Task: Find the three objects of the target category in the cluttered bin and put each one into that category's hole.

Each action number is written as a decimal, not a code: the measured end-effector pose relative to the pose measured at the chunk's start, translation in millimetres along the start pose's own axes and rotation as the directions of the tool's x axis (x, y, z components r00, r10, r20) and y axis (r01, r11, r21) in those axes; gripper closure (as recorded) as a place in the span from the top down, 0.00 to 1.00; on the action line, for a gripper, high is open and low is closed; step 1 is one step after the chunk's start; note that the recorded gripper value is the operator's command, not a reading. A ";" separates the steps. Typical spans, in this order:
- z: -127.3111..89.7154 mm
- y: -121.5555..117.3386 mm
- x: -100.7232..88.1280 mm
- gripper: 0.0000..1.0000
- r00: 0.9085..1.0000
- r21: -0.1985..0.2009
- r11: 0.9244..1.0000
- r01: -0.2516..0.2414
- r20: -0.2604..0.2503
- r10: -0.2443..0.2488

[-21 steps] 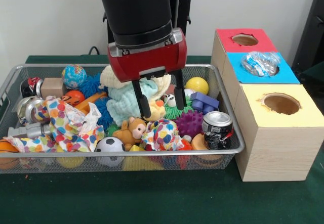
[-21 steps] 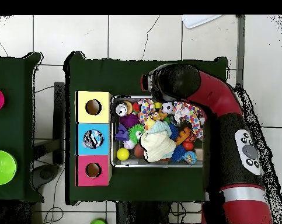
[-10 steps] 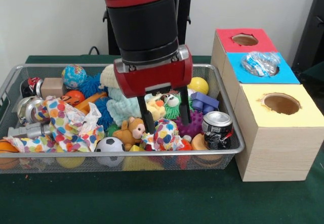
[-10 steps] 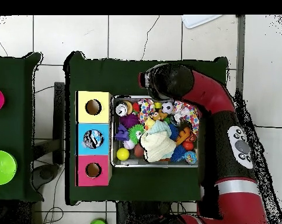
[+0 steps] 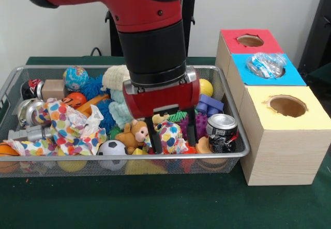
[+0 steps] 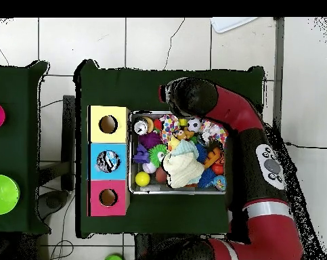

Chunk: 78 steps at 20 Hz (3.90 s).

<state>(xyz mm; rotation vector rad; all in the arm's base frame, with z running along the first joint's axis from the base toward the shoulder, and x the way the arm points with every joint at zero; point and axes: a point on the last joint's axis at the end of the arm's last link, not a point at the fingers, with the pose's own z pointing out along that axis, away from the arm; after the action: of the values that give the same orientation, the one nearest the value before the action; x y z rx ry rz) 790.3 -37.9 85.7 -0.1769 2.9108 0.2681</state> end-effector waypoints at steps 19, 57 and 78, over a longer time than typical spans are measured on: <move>50.3 8.9 37.6 1.00 0.995 0.010 0.999 0.031 -0.096 -0.030; 42.7 10.6 71.5 1.00 0.974 -0.015 1.000 -0.027 -0.223 0.023; 103.2 29.2 101.8 1.00 0.976 0.018 0.999 -0.037 -0.216 0.040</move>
<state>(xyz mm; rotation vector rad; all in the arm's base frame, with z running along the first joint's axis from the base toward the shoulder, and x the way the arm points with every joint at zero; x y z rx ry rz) 708.1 0.3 -31.0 -0.1561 3.1343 0.2494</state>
